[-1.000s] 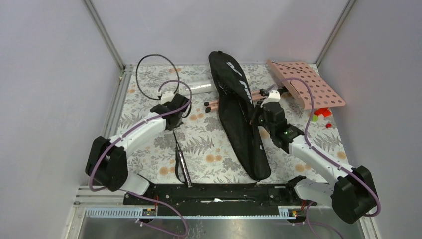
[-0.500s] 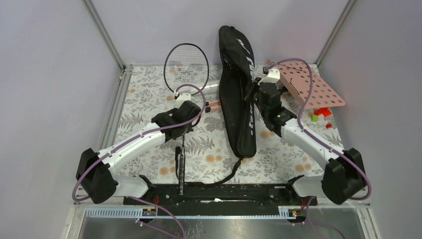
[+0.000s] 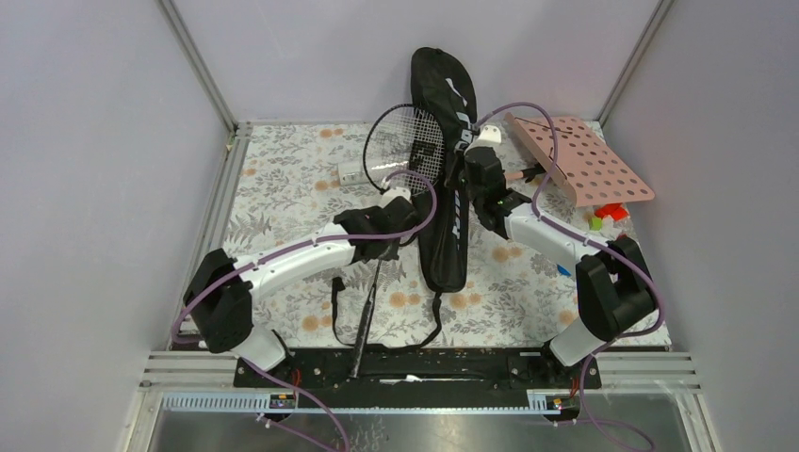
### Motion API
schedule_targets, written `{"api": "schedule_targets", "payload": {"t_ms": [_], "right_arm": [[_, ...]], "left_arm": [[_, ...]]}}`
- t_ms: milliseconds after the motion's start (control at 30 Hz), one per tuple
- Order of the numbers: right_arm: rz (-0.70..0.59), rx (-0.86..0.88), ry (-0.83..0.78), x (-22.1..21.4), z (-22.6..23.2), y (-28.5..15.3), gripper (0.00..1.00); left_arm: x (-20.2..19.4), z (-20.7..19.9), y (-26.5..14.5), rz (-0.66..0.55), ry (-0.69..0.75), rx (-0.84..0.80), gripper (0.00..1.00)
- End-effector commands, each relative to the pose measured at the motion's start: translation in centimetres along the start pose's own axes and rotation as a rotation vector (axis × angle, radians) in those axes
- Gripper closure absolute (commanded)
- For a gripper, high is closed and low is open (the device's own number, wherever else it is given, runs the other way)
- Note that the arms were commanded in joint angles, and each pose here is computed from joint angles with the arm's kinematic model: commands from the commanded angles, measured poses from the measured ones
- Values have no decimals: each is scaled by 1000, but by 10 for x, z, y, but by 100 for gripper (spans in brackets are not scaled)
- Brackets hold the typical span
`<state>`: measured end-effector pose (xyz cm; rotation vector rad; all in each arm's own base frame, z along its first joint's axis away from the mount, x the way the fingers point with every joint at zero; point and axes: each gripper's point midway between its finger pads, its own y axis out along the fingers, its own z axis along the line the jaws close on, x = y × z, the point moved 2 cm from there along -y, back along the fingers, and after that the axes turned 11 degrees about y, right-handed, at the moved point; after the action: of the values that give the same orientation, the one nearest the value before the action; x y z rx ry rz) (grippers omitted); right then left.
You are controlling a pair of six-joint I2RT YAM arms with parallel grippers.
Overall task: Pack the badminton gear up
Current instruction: Place the racket in the racket bag.
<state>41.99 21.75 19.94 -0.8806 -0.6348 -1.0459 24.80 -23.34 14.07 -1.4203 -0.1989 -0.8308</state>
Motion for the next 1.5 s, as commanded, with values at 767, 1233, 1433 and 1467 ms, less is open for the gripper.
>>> {"api": "schedule_targets", "payload": {"t_ms": [767,1233,1433,1467], "right_arm": [[-37,595,-16,35,94,-54,100],[121,669,98,-39,56,-93,100],[293,738,348,-58,68,-105,100],[331,757,382,-63,71,-106,100]], "left_arm": [[31,-47,-38,-109,119,-100,100],[103,-36,-12,-291,-141,-126,100],[117,-53,12,-352,-217,-141,100],[118,-53,17,-355,-230,-122,100]]}}
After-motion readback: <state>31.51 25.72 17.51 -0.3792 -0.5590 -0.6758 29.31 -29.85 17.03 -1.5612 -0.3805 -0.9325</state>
